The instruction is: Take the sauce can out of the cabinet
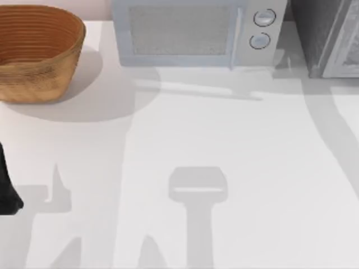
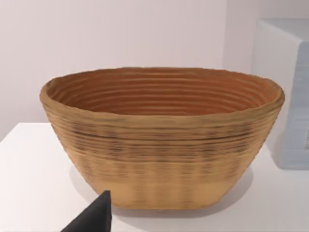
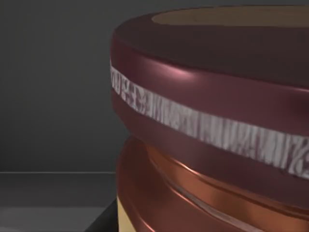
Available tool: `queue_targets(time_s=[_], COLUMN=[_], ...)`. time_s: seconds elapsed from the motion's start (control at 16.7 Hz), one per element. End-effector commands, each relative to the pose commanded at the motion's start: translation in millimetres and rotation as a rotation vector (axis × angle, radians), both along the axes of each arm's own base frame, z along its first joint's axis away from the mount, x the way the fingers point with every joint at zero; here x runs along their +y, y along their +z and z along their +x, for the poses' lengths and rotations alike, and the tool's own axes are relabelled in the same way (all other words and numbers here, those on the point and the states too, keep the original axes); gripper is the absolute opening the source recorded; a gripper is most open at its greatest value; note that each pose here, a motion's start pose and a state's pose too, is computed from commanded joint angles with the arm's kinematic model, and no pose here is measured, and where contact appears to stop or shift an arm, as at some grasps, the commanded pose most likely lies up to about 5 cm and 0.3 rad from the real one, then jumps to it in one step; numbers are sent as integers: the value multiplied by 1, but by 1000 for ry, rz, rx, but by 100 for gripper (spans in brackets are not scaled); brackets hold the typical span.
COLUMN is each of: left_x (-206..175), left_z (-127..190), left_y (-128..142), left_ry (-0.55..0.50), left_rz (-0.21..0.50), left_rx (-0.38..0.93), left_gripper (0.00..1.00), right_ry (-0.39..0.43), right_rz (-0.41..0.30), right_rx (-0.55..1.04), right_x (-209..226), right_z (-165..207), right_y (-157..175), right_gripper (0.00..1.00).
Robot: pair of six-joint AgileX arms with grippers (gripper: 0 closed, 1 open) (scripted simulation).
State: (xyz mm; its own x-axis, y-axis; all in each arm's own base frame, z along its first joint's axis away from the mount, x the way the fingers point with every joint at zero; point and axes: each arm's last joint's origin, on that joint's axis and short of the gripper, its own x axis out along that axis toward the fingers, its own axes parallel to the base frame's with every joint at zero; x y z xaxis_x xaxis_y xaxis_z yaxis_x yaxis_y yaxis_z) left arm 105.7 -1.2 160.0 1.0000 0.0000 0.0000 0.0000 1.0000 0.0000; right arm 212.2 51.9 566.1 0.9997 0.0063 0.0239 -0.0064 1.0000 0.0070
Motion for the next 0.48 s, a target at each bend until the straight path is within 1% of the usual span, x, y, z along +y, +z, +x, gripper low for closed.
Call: queue_targets(time_s=[0.24,0.36,0.48], left_x=[0,0,0], left_z=[0,0,0], left_y=[0,0,0], left_ry=[0,0,0], left_rz=[0,0,0], left_rx=[0,0,0], left_gripper=[100,100,100], right_ry=[37,50,57], right_rz=[2,2,1], right_rx=[-12,-12,-8], right_x=[-7,-13,-19], right_z=[-24,-39,-55], right_y=[-18,-37,-67], right_gripper=[0,0,0])
